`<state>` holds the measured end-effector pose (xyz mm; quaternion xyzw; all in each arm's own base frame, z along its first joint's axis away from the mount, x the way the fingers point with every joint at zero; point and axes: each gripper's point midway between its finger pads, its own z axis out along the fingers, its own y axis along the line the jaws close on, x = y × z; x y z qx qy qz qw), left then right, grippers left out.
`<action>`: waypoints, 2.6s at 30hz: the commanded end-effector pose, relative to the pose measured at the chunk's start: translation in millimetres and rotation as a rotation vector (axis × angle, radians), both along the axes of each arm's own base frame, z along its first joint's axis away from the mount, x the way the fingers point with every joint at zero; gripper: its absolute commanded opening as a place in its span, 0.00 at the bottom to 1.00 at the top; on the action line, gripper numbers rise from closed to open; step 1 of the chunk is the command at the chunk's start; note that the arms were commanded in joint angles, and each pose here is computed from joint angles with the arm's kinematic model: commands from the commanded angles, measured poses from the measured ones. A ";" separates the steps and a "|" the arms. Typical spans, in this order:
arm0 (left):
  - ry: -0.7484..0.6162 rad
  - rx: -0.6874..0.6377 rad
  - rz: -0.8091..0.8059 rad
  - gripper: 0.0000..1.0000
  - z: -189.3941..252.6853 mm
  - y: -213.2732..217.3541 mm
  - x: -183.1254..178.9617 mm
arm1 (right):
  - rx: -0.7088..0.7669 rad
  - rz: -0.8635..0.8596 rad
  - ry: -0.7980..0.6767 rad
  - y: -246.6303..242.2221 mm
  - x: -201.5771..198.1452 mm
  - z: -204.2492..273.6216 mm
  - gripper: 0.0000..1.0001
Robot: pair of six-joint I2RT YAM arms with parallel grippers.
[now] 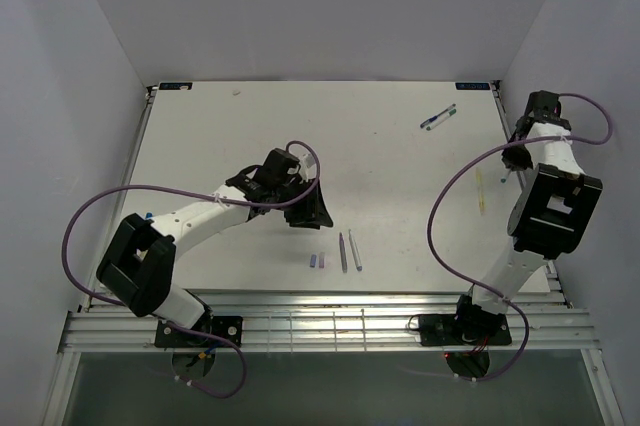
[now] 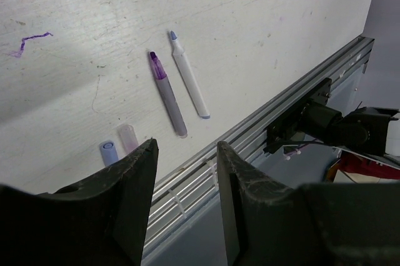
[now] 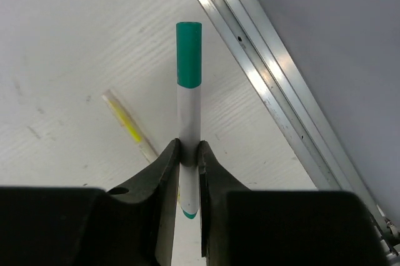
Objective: Open the pen caps
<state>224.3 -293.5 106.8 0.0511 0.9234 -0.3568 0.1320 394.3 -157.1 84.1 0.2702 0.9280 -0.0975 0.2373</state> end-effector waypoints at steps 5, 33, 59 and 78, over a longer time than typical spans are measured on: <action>-0.015 -0.039 0.064 0.53 38.7 -3.0 20.8 | 0.165 0.265 -0.185 129.5 23.3 80.6 0.08; 0.140 -0.307 0.332 0.55 97.0 3.6 37.6 | 1.020 1.210 -0.026 453.0 -198.6 111.7 0.08; 0.158 -0.315 0.309 0.23 96.7 0.1 29.9 | 1.043 1.216 -0.028 474.9 -199.4 110.0 0.08; 0.155 -0.335 0.313 0.00 103.6 -4.7 36.4 | 0.991 1.249 0.001 488.8 -184.4 101.5 0.17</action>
